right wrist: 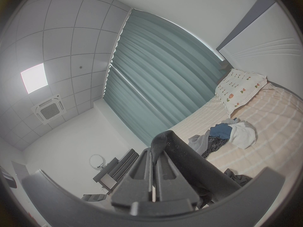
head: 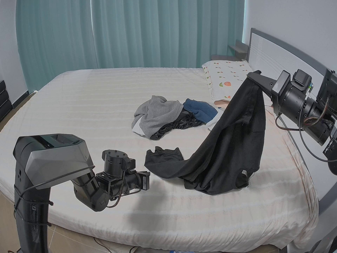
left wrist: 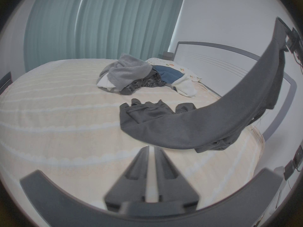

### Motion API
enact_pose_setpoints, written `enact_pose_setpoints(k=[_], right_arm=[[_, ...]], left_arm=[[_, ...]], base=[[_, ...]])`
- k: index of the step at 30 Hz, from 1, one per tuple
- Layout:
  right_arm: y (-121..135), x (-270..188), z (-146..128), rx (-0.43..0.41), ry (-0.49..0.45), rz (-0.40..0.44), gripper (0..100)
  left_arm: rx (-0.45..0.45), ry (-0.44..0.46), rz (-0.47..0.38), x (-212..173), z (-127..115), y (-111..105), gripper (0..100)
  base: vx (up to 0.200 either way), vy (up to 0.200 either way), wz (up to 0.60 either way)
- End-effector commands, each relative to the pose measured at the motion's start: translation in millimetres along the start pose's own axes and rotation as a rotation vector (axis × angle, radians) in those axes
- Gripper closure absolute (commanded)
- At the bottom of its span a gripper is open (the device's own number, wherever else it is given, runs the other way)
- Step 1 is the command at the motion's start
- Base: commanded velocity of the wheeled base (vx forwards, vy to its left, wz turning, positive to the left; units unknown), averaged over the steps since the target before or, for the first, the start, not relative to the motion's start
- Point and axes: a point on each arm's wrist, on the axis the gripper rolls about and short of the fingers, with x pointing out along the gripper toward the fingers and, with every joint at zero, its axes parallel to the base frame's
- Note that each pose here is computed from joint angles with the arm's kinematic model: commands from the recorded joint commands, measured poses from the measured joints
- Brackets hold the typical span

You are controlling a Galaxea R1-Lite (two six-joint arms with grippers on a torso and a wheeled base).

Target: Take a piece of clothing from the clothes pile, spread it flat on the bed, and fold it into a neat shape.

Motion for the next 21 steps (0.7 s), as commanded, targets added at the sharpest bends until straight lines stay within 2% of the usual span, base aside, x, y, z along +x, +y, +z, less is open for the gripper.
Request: enact_pose_setpoints(k=[1, 12, 21], right_arm=[[2.9, 0.0, 2.9, -0.002, -0.01, 0.012, 100], [18.1, 8.2, 15.7, -0.01, -0.052, 0.068, 100], [27.1, 6.5, 8.5, -0.001, -0.029, 0.099, 100]], left_arm=[[0.009, -0.006, -0.02, -0.4, 1.8, -2.3, 0], [0.077, 0.021, -0.118, 8.1, -8.2, -25.3, 0], [0.088, -0.062, -0.087, 45.7, 1.4, -30.0, 0]], base=[[0.0, 0.0, 0.0], [0.0, 0.0, 0.0], [0.0, 0.0, 0.0]])
